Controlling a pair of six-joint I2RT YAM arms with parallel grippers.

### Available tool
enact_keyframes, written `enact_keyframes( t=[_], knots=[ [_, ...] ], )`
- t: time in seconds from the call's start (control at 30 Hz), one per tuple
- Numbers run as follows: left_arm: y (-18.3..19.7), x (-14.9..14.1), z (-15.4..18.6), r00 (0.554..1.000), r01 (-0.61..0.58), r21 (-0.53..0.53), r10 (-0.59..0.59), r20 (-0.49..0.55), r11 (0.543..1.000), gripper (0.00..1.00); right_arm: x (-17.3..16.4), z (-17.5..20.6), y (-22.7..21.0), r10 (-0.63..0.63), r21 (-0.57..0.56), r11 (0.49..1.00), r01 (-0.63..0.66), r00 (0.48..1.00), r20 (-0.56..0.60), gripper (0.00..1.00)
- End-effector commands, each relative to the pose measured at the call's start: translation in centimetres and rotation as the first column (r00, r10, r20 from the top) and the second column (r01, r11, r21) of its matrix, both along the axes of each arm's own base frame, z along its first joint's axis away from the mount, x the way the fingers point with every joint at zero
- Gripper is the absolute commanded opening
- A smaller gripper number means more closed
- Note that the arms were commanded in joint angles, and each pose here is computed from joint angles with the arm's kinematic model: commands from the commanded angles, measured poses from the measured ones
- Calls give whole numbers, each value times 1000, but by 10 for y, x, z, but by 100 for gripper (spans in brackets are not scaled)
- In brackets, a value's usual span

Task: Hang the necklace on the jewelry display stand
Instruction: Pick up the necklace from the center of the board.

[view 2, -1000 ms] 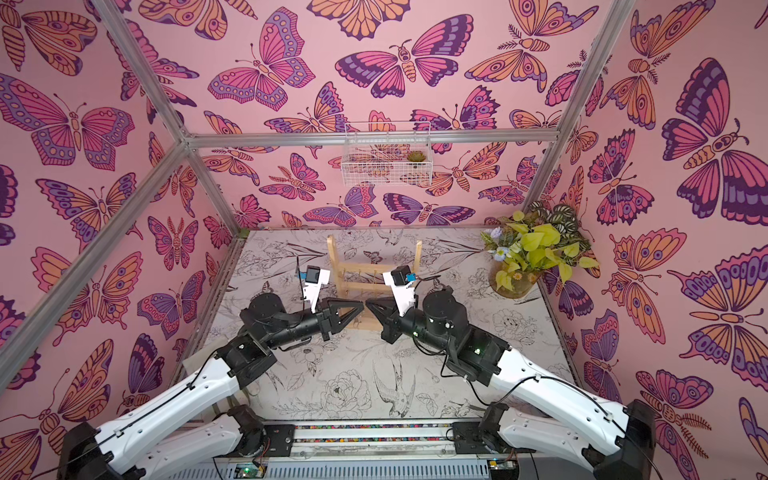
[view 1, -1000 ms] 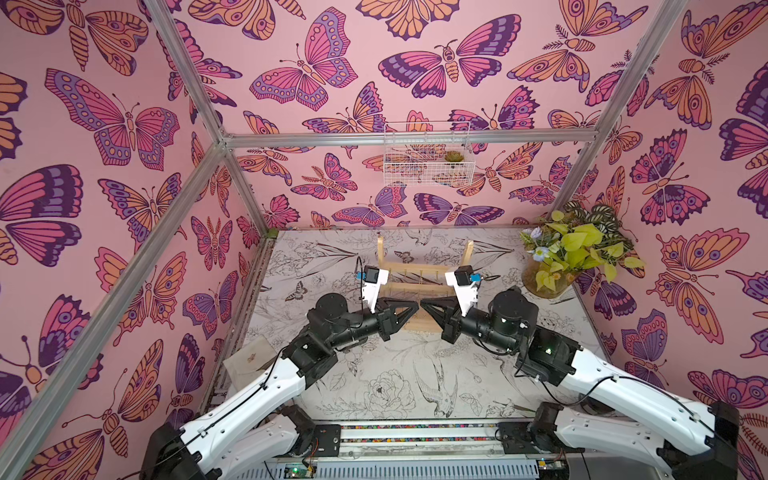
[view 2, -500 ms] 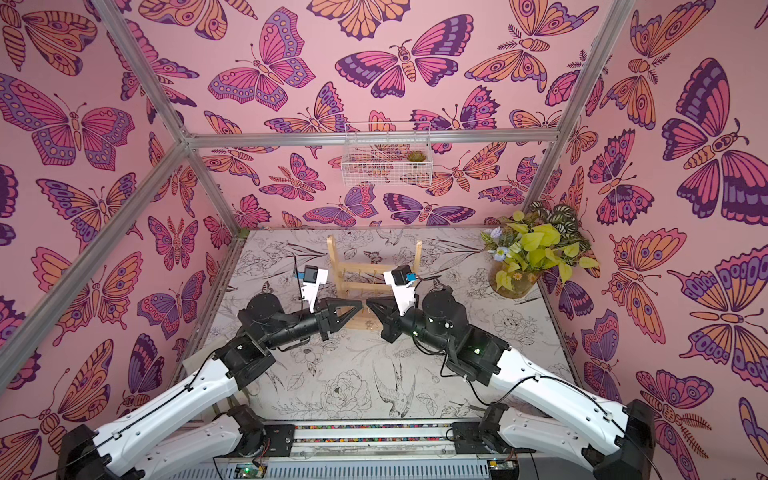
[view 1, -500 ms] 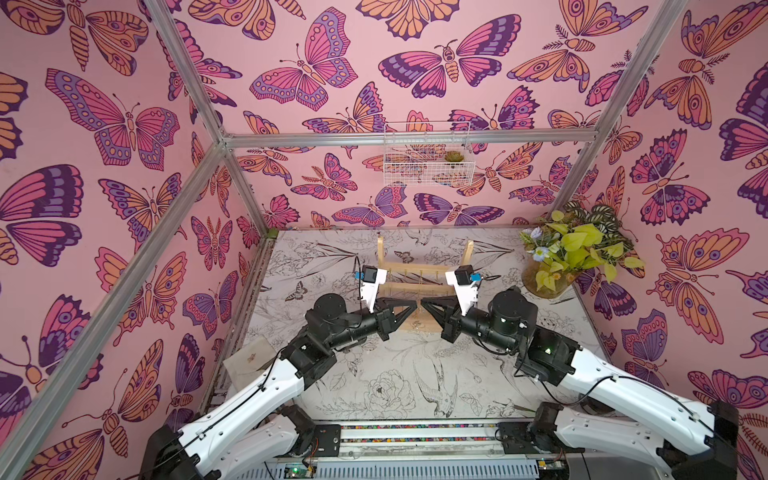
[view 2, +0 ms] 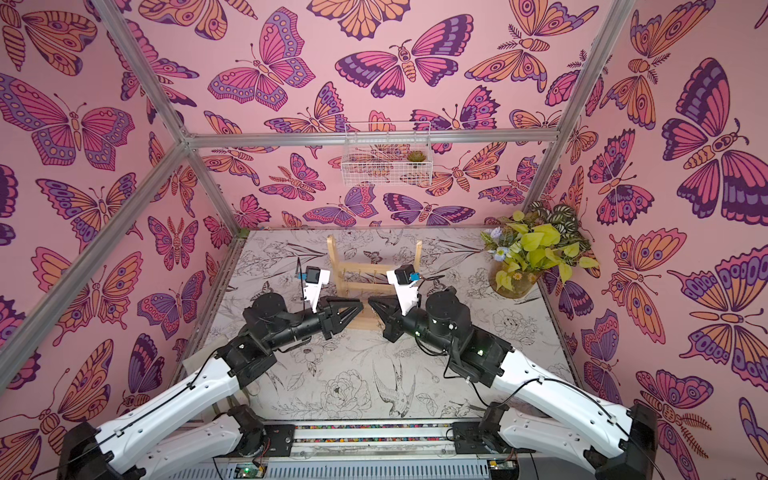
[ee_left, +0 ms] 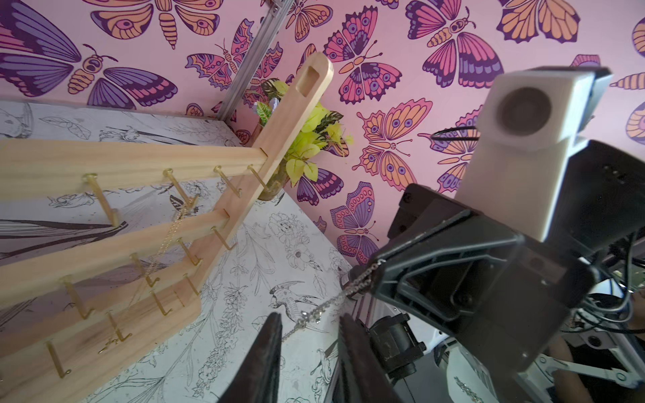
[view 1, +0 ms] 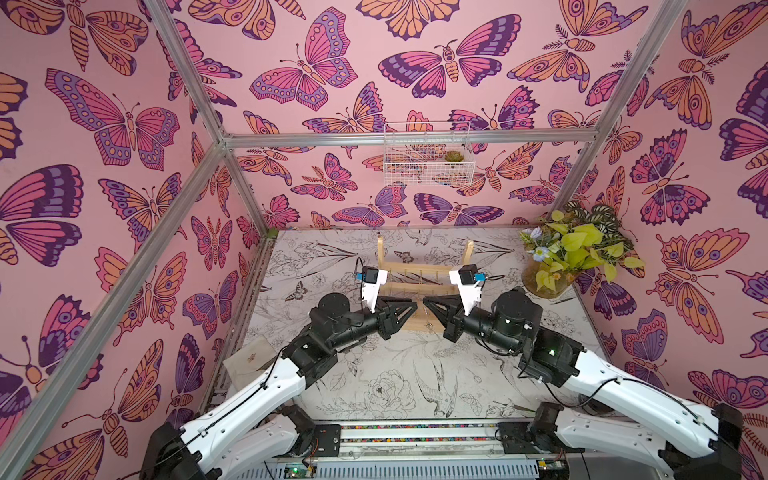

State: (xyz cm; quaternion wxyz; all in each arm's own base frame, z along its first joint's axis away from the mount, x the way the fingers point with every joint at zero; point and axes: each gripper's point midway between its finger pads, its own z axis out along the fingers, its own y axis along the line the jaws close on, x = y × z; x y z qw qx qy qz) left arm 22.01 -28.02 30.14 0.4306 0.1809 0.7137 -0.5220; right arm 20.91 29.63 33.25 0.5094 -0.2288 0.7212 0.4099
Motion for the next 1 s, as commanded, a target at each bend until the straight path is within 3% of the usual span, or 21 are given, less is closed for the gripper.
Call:
enact_keyframes(
  t=[0.0, 0.23, 0.97],
  knots=[
    [-1, 4, -19, 999, -32, 85, 30, 27, 996, 32, -5, 15, -2, 9, 20, 1000, -10, 1000, 21, 0],
    [-6, 7, -42, 996, -79, 177, 69, 59, 981, 35, -9, 24, 0, 36, 39, 999, -37, 999, 28, 0],
    [3, 11, -64, 991, -131, 258, 119, 61, 957, 36, -15, 37, 1, 72, 47, 996, -74, 996, 46, 0]
  ],
)
